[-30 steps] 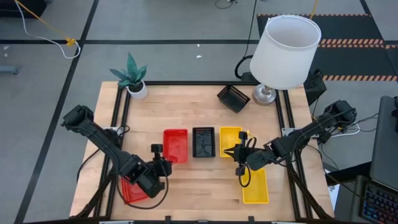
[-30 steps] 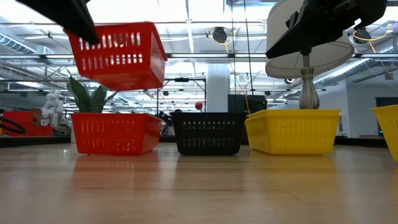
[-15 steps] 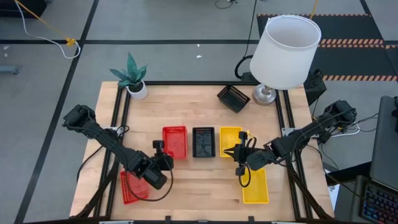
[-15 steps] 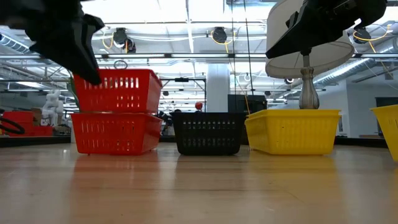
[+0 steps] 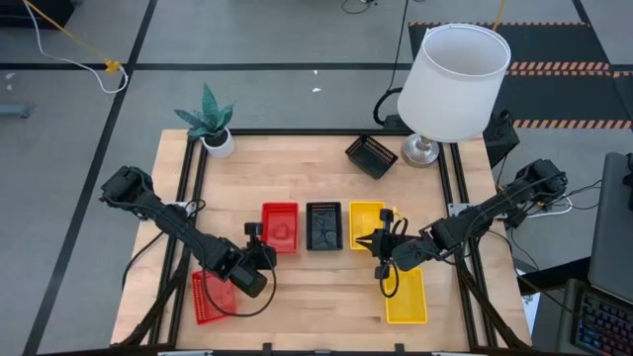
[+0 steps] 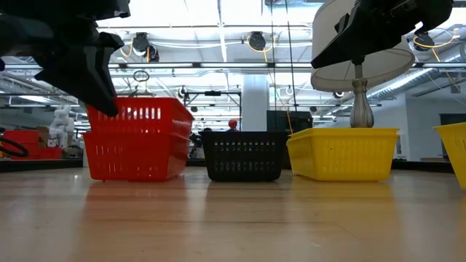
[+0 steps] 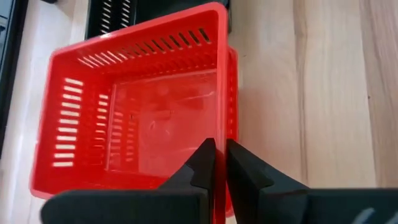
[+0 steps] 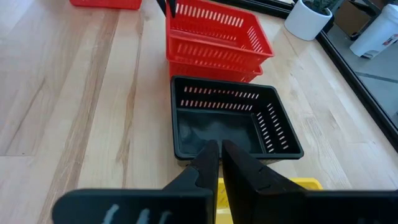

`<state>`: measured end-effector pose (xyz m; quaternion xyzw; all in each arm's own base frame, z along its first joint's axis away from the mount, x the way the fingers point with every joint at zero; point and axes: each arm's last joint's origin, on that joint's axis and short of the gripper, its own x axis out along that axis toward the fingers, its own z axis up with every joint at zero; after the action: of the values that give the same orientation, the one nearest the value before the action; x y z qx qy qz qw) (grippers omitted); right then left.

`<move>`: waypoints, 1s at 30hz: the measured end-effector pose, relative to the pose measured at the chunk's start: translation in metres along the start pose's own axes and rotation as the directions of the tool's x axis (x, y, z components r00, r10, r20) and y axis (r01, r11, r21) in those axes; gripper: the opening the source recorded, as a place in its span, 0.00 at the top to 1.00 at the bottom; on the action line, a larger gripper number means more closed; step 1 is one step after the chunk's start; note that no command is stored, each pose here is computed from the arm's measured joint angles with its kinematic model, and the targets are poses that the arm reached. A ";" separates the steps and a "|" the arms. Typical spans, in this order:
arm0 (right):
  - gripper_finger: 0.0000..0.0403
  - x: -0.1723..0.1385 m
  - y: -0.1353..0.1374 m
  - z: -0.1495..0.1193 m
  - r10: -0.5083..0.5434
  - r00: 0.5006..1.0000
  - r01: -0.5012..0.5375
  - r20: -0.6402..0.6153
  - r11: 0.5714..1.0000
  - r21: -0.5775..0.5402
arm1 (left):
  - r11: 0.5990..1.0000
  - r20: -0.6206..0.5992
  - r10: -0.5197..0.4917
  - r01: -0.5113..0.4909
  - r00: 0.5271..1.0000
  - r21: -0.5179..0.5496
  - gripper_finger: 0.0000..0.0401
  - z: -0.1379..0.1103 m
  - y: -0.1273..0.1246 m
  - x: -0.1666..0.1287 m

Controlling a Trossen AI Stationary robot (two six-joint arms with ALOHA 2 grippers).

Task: Stack baskets by color
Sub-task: Stack the top red bin on top of the middle red bin, then stack the bottom red bin on top of the top red bin

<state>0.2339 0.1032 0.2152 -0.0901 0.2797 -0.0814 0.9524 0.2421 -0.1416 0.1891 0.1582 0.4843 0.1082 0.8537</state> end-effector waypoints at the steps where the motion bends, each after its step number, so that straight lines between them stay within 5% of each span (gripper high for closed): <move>1: 0.97 0.000 0.000 0.000 0.000 1.000 0.000 0.000 1.000 0.000 | 1.000 -0.002 -0.003 0.003 1.000 0.001 0.92 0.000 0.000 0.000; 7: 0.97 0.000 0.000 0.000 0.000 1.000 0.000 0.000 1.000 0.000 | 1.000 -0.019 -0.028 0.028 0.999 -0.012 0.90 0.000 0.001 0.001; 20: 0.97 0.000 0.000 0.000 0.000 1.000 0.000 0.000 1.000 0.000 | 0.999 -0.028 -0.026 0.025 0.999 -0.039 0.59 0.007 0.010 0.001; 30: 0.97 0.000 0.000 -0.002 0.001 1.000 -0.001 0.001 1.000 0.001 | 0.992 0.049 -0.082 0.086 0.995 -0.087 0.56 0.016 0.022 -0.026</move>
<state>0.2334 0.1030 0.2136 -0.0895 0.2791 -0.0812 0.9526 0.2422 -0.1330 0.2257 0.1017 0.4659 0.0900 0.8744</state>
